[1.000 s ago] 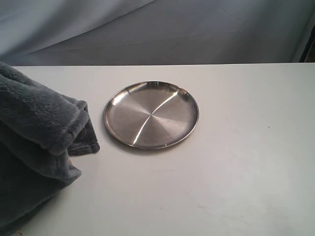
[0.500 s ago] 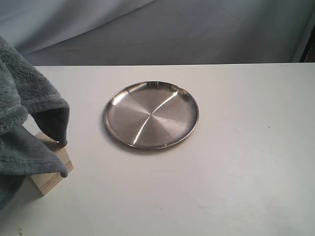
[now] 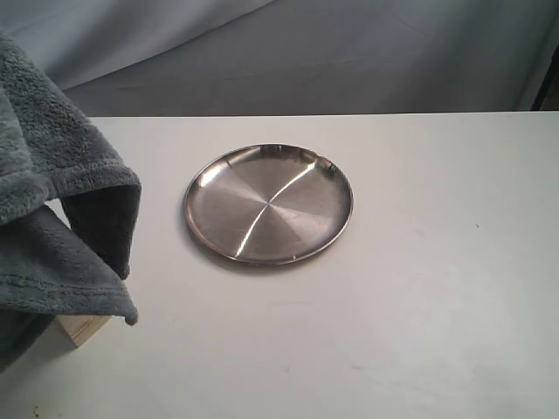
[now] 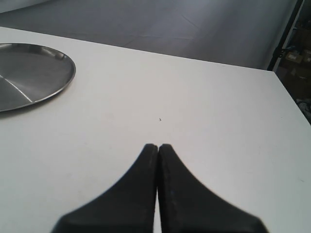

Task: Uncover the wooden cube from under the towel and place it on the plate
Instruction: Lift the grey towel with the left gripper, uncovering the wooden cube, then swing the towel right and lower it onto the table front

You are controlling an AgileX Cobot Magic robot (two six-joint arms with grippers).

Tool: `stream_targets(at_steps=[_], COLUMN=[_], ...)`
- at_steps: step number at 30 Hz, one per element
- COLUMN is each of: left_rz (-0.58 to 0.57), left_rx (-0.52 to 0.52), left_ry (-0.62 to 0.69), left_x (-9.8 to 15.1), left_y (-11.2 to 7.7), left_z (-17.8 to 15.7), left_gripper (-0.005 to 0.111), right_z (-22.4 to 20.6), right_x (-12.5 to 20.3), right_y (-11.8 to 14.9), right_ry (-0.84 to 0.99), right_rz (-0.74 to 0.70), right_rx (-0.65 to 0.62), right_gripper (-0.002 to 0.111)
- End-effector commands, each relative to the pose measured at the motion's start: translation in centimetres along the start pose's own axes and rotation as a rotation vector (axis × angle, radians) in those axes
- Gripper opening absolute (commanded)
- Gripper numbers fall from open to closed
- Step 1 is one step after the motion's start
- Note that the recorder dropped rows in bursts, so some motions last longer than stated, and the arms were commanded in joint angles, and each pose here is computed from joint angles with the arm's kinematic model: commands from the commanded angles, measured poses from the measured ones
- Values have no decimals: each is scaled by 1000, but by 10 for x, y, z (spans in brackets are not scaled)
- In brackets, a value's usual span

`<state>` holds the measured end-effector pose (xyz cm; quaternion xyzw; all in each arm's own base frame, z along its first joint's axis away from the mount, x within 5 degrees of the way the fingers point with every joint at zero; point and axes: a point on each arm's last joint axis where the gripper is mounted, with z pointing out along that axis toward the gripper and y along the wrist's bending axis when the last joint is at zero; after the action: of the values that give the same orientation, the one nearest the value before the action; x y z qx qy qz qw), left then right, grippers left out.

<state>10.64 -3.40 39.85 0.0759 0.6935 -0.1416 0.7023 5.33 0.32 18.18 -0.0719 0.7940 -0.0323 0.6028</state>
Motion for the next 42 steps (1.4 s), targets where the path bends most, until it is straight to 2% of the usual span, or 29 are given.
stream_targets(at_steps=[1, 2, 5, 7, 13, 17, 22, 25, 29, 32, 34, 36, 42], left_rz=[-65, -66, -58, -99, -146, -165, -48, -48, 34, 102, 145, 124, 133], left_rx=[122, 176, 500, 599, 645, 729, 637, 718, 628, 613, 535, 476, 472], left_ry=[52, 71, 110, 124, 268, 307, 387, 494, 556, 589, 614, 656, 828], left_x=[3, 4, 8, 11, 34, 54, 102, 134, 167, 179, 187, 196, 230], left_y=[-11, -16, -44, -52, -55, -60, -48, -52, -60, -69, -68, -65, -66], left_z=[-2, -1, 2, 9, 41, 57, 73, 69, 59, 51, 50, 50, 54], left_gripper=[0, 0, 0, 0, 0, 0, 0, 0, 0, 0, 0, 0, 0], right_z=[0, 0, 0, 0, 0, 0, 0, 0, 0, 0, 0, 0, 0], right_x=[1, 1, 1, 1, 1, 1, 1, 1, 1, 1, 1, 1, 1], right_y=[0, 0, 0, 0, 0, 0, 0, 0, 0, 0, 0, 0, 0], right_ry=[-6, -6, -6, -6, -6, -6, -6, -6, -6, -6, -6, -6, -6], right_rz=[2, 2, 2, 2, 2, 2, 2, 2, 2, 2, 2, 2, 2], right_rx=[-1, -1, -1, -1, -1, -1, -1, -1, -1, -1, -1, -1, -1], right_gripper=[0, 0, 0, 0, 0, 0, 0, 0, 0, 0, 0, 0, 0])
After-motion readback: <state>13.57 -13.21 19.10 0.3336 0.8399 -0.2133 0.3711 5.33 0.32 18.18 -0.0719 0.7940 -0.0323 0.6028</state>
